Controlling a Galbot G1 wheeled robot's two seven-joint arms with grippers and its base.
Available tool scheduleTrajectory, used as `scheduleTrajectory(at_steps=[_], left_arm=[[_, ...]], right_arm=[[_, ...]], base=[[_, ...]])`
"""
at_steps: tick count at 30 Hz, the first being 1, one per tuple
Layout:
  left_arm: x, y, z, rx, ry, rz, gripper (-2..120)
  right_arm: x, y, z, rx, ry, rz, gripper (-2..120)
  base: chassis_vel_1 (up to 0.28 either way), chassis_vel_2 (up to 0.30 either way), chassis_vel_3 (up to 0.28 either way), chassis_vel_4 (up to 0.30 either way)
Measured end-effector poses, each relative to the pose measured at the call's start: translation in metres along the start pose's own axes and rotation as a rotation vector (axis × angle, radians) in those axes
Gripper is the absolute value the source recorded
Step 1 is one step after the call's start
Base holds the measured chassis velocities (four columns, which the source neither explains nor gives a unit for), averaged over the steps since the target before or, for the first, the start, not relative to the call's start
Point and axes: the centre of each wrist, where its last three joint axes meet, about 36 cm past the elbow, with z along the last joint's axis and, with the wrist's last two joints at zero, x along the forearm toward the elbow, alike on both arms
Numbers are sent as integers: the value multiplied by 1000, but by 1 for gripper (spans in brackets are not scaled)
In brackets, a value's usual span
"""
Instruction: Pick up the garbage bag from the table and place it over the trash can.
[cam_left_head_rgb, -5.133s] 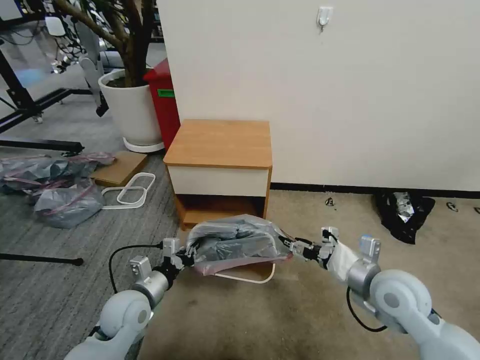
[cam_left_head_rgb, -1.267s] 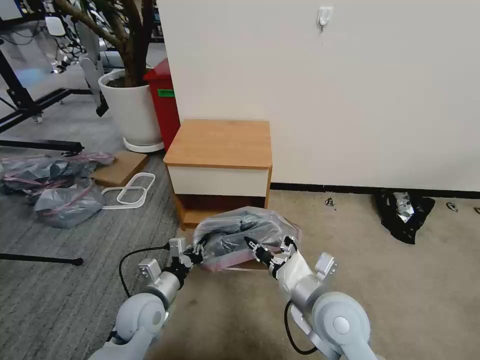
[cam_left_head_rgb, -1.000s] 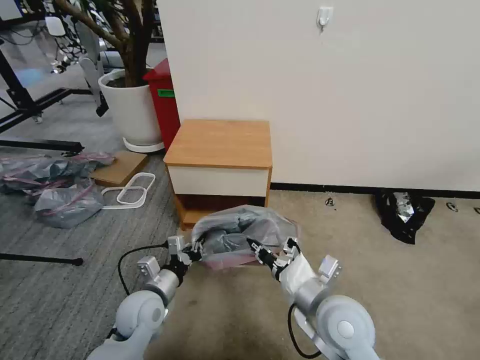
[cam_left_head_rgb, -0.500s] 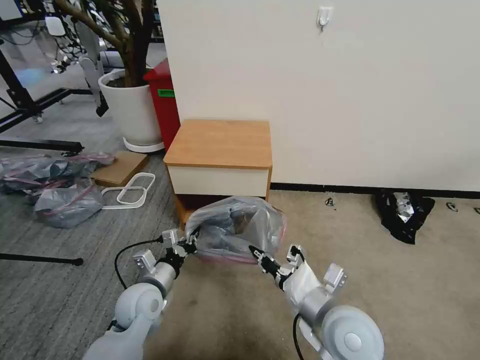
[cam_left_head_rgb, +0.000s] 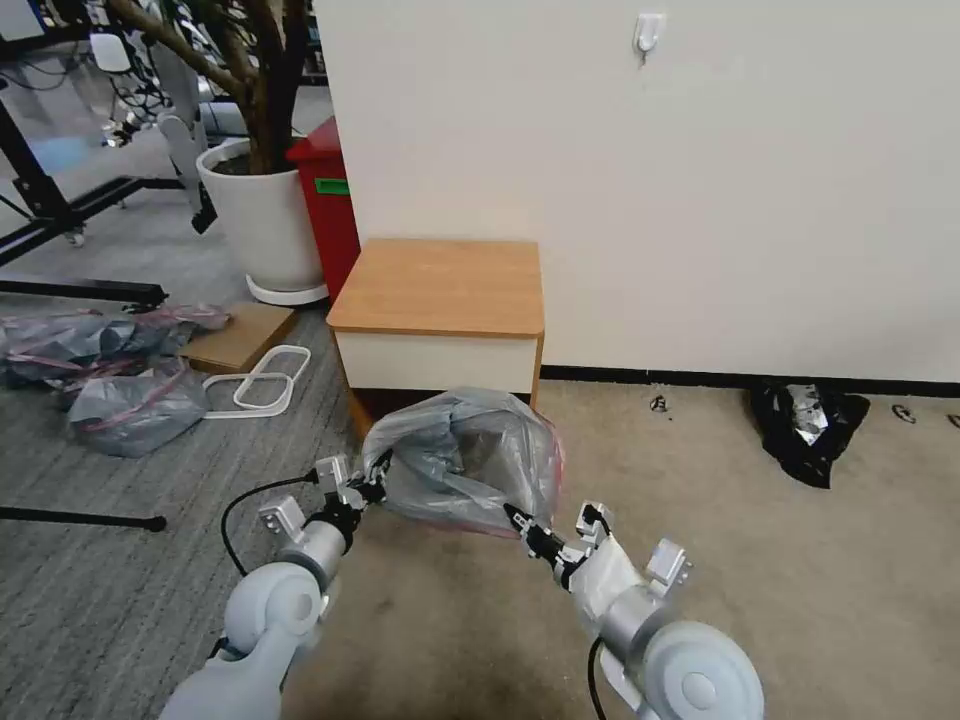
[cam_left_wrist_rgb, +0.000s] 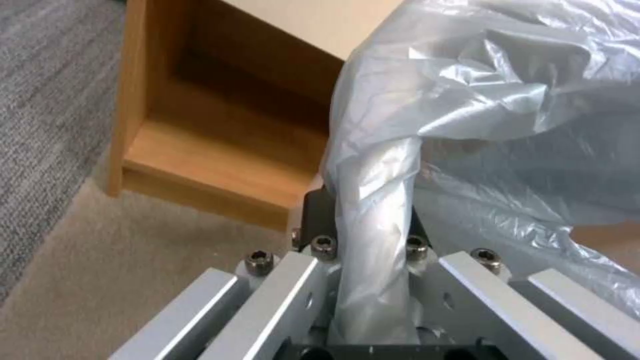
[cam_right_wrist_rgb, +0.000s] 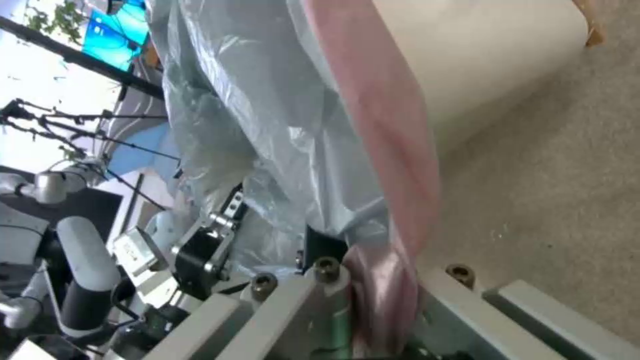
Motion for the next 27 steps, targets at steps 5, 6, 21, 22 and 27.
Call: scheduleTrajectory(at_steps=[5,6,21,22,27], left_arm=[[0,-1,0,0,3,2,2],[0,-1,-1,0,2,4,2],[-6,5,-9,-13,-7,2,2],[-7,5,-10,-13,-7,1,2],[-9,10,-13,-27,-1,-3,2]], right_arm=[[0,-2,4,84,-1,32,14],[0,-5,5,123,-6,45,19],[12,-14,1,235,-32,43,73],[13,-14,1,236,-34,40,76],[17,-18,-3,244,-44,6,94]], base=[[0,0,0,0],[0,0,0,0],[0,0,0,0],[0,0,0,0],[0,0,0,0]])
